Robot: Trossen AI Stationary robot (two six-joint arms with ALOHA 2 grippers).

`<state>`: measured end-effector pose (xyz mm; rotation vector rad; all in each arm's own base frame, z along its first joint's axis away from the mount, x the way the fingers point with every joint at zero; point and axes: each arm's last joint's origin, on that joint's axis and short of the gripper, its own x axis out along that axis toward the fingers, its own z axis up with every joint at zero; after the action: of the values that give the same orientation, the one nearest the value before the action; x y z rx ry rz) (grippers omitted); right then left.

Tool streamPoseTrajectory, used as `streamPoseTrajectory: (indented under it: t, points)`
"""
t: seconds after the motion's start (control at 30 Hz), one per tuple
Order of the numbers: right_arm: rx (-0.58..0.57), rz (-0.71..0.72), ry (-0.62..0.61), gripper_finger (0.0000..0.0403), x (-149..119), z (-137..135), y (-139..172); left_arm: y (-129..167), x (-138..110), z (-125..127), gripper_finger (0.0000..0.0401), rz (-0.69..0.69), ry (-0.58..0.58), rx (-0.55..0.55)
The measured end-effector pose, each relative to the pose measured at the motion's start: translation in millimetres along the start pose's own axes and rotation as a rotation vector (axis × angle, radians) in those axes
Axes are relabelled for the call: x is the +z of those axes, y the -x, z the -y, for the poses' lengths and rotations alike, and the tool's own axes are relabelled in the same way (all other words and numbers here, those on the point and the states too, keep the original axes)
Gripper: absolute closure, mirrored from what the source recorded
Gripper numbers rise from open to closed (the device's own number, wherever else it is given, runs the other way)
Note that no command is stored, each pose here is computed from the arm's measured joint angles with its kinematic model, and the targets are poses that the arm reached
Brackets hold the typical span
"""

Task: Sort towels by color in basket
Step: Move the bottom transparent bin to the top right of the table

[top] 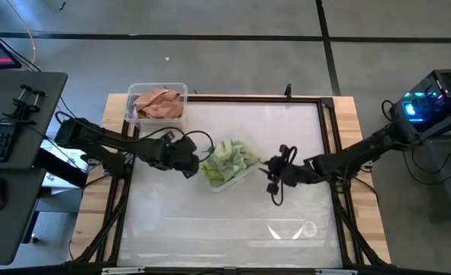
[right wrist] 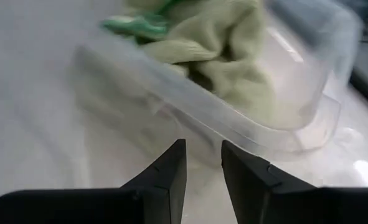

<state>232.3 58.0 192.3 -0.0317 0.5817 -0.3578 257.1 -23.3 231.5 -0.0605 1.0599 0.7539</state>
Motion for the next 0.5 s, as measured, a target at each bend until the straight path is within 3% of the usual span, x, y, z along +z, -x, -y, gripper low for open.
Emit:
streamPoseTrajectory:
  t: [0.17, 0.27, 0.37, 0.5]
  points:
    - [-0.197, -0.019, -0.015, 0.0304, 10.1, 23.3, 7.8, 4.7, 14.6, 21.0, 0.0277, 0.145, 0.007, -0.219]
    - [-0.270, -0.063, -0.042, 0.0304, 13.1, 36.7, 24.2, 11.3, 23.3, 29.7, 0.0277, 0.248, 0.005, -0.298]
    - [-0.262, -0.078, -0.073, 0.0304, 15.3, 45.1, 43.5, 17.6, 30.1, 36.1, 0.0277, 0.340, -0.006, -0.346]
    - [-0.156, -0.050, -0.090, 0.0304, 17.3, 46.5, 65.8, 21.8, 32.1, 39.3, 0.0277, 0.381, -0.019, -0.364]
